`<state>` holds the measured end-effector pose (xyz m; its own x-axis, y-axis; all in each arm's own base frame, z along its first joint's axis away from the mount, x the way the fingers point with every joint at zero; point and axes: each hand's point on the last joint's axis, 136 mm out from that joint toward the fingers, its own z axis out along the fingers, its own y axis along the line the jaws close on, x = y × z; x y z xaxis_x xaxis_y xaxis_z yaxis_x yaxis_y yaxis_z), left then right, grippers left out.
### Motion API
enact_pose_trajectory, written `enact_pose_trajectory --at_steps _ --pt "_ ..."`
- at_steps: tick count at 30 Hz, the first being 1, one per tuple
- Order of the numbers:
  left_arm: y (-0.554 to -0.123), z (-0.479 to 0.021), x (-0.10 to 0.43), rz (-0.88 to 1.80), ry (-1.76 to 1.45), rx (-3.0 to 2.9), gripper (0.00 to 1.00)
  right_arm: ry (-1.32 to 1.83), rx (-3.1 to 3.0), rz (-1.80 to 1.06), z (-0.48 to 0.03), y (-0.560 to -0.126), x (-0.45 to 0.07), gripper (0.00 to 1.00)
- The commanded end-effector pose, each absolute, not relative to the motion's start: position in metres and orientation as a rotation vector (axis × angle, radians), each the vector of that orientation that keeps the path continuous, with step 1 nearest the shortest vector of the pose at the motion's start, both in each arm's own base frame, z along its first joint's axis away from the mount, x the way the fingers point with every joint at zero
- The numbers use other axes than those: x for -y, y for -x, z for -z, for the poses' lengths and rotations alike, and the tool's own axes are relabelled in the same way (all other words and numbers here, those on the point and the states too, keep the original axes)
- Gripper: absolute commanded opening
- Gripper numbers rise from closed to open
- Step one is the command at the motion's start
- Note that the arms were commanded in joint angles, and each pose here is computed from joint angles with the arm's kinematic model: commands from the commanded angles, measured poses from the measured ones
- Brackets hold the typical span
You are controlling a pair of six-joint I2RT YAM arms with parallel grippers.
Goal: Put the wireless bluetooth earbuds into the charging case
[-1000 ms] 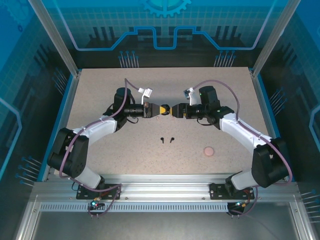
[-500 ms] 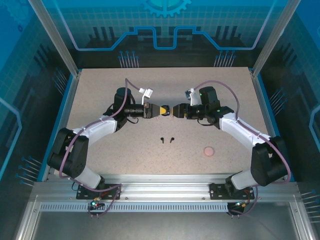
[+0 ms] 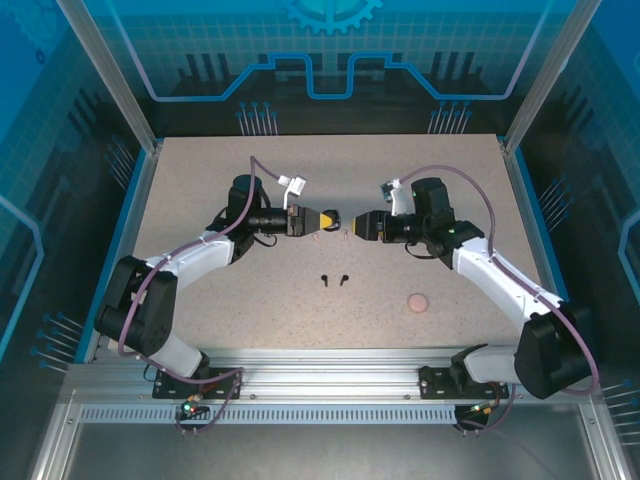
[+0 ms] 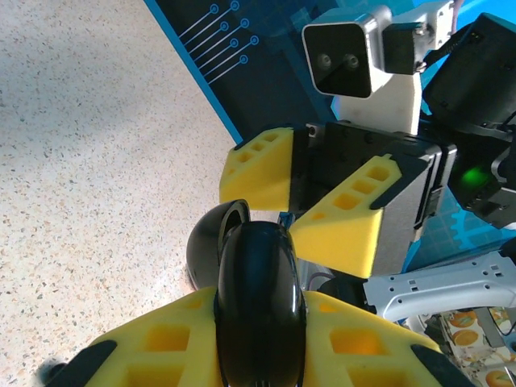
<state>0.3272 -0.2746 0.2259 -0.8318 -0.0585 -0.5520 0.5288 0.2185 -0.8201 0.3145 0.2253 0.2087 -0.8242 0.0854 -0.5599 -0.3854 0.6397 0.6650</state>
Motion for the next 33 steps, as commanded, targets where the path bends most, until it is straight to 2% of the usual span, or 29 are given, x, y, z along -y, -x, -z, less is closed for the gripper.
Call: enact_pose_trajectory --at_steps 1,11,23,33 --pt "-0.325 -0.24 0.278 1.657 -0.502 -1.968 0.0 0.271 -2.285 -1.118 -0.223 -0.315 -0.235 0.59" --pt "-0.327 -0.244 0.279 1.66 -0.5 -1.962 0.0 0.335 -2.301 -1.123 -0.222 -0.323 -0.266 0.55" --pt "-0.325 -0.248 0.279 1.668 -0.511 -1.953 0.0 0.304 -2.344 -1.099 -0.204 -0.338 -0.27 0.41" --pt "-0.324 -0.249 0.279 1.666 -0.517 -1.946 0.0 0.353 -2.304 -1.172 -0.213 -0.336 -0.28 0.36"
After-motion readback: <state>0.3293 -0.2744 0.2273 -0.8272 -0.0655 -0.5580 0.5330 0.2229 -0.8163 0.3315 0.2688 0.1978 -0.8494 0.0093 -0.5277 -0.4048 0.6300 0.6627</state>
